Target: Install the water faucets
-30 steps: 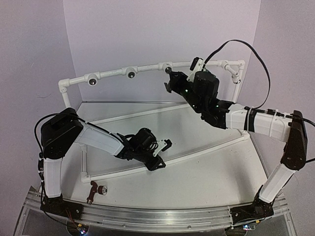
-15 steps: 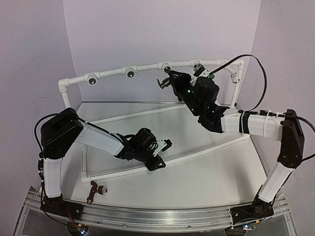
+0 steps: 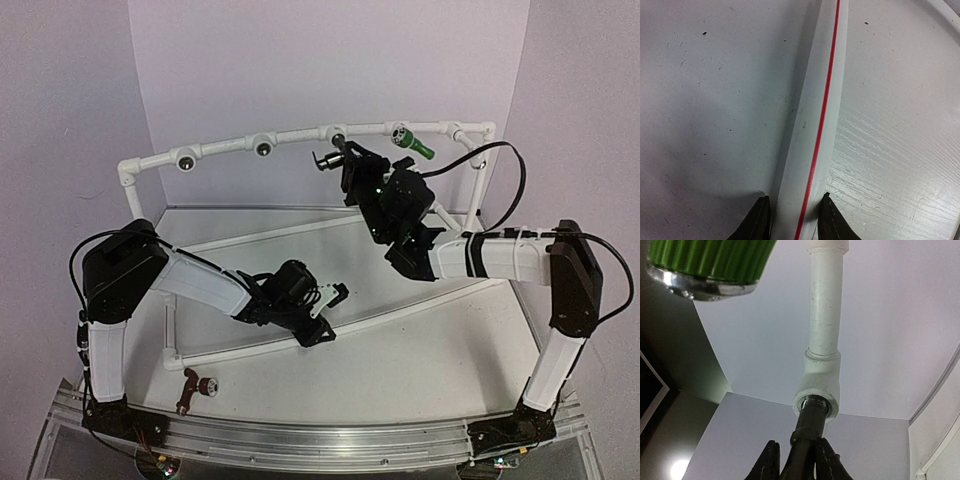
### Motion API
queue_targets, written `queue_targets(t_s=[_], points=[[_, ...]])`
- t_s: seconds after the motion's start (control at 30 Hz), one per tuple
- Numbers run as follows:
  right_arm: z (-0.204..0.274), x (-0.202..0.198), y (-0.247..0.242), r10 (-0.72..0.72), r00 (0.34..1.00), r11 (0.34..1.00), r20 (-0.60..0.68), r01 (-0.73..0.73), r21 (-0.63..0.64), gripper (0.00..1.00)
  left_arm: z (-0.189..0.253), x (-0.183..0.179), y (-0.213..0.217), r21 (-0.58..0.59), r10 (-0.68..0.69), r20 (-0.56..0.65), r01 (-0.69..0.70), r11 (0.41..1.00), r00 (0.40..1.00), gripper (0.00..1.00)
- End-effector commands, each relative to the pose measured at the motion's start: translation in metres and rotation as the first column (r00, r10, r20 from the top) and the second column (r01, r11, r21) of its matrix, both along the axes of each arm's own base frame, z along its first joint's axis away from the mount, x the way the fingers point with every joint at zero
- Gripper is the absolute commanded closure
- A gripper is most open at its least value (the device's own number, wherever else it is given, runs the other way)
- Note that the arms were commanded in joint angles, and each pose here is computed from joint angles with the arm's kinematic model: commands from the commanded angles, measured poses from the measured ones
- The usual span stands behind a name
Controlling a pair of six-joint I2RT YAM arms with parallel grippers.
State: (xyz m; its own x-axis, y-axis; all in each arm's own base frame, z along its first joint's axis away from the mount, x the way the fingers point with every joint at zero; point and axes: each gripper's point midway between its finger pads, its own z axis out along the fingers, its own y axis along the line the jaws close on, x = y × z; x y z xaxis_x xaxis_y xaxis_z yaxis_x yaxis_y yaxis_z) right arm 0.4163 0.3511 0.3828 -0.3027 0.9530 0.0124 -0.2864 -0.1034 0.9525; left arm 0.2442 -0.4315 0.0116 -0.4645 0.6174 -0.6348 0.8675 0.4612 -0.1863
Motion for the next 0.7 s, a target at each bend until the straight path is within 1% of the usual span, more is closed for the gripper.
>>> queue_targets(t_s=[0.0,0.07,0.1,0.13,0.2,0.27,0.33,0.37,0.47,0.5,0.53,0.57,0.67], points=[[-0.004,-0.001,0.016,0.048,0.999,0.997,-0.02,-0.049,-0.057,1.0,-0.097,-0.084,0.069,0.332,0.088,-0.327,0.027,0.943,0.941,0.93],[-0.006,-0.007,0.016,0.022,1.0,0.986,-0.022,-0.025,-0.167,0.99,-0.096,-0.083,0.07,0.334,0.094,-0.323,0.021,0.942,0.942,0.93],[-0.008,-0.01,0.016,0.011,1.0,0.977,-0.014,-0.013,-0.214,0.95,-0.096,-0.082,0.07,0.335,0.098,-0.321,0.017,0.942,0.942,0.93],[-0.009,-0.014,0.015,0.004,1.0,0.969,-0.007,-0.005,-0.245,0.87,-0.096,-0.082,0.07,0.336,0.102,-0.32,0.013,0.942,0.942,0.93],[-0.013,-0.018,0.014,0.0,1.0,0.958,-0.003,-0.001,-0.287,0.76,-0.097,-0.08,0.071,0.338,0.11,-0.319,0.005,0.941,0.942,0.93],[-0.02,-0.022,0.013,0.005,1.0,0.952,-0.01,-0.007,-0.305,0.68,-0.096,-0.079,0.07,0.335,0.112,-0.321,0.002,0.942,0.94,0.93],[-0.021,-0.025,0.012,0.007,1.0,0.947,-0.002,-0.008,-0.321,0.57,-0.097,-0.079,0.071,0.337,0.113,-0.322,0.002,0.942,0.94,0.93],[-0.02,-0.027,0.011,0.008,1.0,0.944,0.006,-0.005,-0.329,0.51,-0.098,-0.079,0.071,0.338,0.113,-0.322,0.003,0.941,0.94,0.93],[-0.018,-0.036,0.009,0.011,0.999,0.932,0.032,0.001,-0.363,0.21,-0.098,-0.079,0.072,0.34,0.113,-0.321,0.003,0.94,0.94,0.93],[-0.018,-0.04,0.008,0.016,0.999,0.927,0.037,-0.001,-0.375,0.13,-0.098,-0.078,0.072,0.34,0.113,-0.321,0.003,0.94,0.941,0.94],[-0.018,-0.044,0.007,0.021,0.999,0.921,0.042,-0.003,-0.389,0.06,-0.098,-0.078,0.072,0.34,0.113,-0.32,0.002,0.94,0.941,0.94],[-0.016,-0.049,0.007,0.028,0.999,0.916,0.046,-0.007,-0.402,0.02,-0.098,-0.078,0.072,0.34,0.114,-0.319,0.002,0.94,0.941,0.94],[-0.022,-0.066,0.005,0.059,0.997,0.891,0.044,-0.033,-0.453,0.02,-0.098,-0.077,0.073,0.341,0.117,-0.319,-0.001,0.94,0.941,0.94]])
